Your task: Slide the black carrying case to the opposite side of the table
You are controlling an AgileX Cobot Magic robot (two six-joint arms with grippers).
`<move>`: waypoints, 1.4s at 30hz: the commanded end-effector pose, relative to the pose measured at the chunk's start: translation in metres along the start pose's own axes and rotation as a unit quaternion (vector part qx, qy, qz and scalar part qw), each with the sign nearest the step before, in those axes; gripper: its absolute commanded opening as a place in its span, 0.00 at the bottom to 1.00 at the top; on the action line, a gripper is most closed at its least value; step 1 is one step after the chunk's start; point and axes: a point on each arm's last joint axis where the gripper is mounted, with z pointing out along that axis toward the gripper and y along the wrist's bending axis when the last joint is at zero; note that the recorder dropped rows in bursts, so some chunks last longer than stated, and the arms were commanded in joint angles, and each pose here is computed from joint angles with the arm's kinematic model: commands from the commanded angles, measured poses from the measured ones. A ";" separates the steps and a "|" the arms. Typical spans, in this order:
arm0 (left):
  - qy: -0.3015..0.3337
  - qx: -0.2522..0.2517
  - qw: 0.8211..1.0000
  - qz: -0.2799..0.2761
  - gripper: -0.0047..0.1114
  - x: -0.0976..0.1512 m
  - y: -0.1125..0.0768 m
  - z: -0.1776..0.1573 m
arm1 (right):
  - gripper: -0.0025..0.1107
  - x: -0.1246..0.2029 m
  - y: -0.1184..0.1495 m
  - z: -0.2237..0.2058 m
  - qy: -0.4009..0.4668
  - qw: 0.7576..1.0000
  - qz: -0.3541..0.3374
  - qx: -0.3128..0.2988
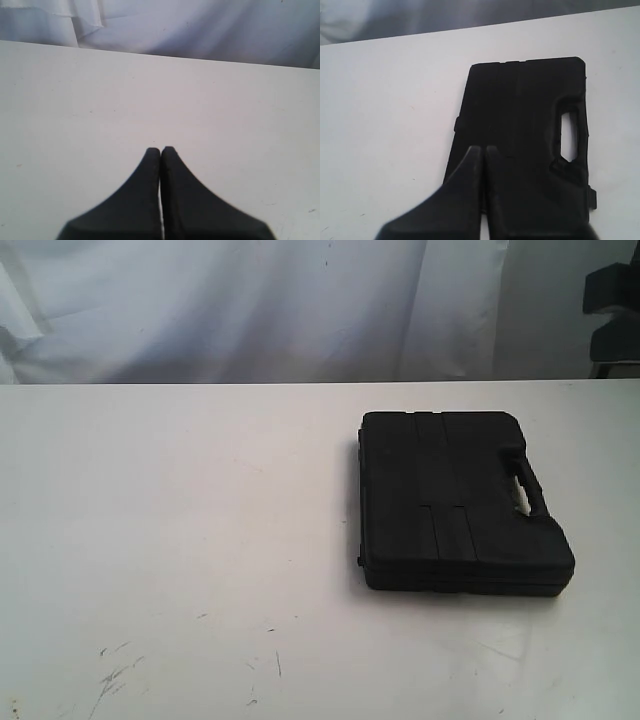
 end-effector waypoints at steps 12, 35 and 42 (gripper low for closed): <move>-0.006 -0.001 1.000 0.001 0.04 0.000 0.000 0.000 | 0.02 0.008 -0.018 -0.044 -0.081 0.995 -0.025 0.051; -0.006 -0.001 1.000 0.001 0.04 0.000 0.000 0.000 | 0.02 0.150 -0.055 -0.084 -0.241 0.961 -0.030 0.132; -0.006 -0.001 1.000 0.001 0.04 0.000 0.000 0.000 | 0.02 0.171 -0.065 -0.060 -0.260 0.956 -0.032 0.131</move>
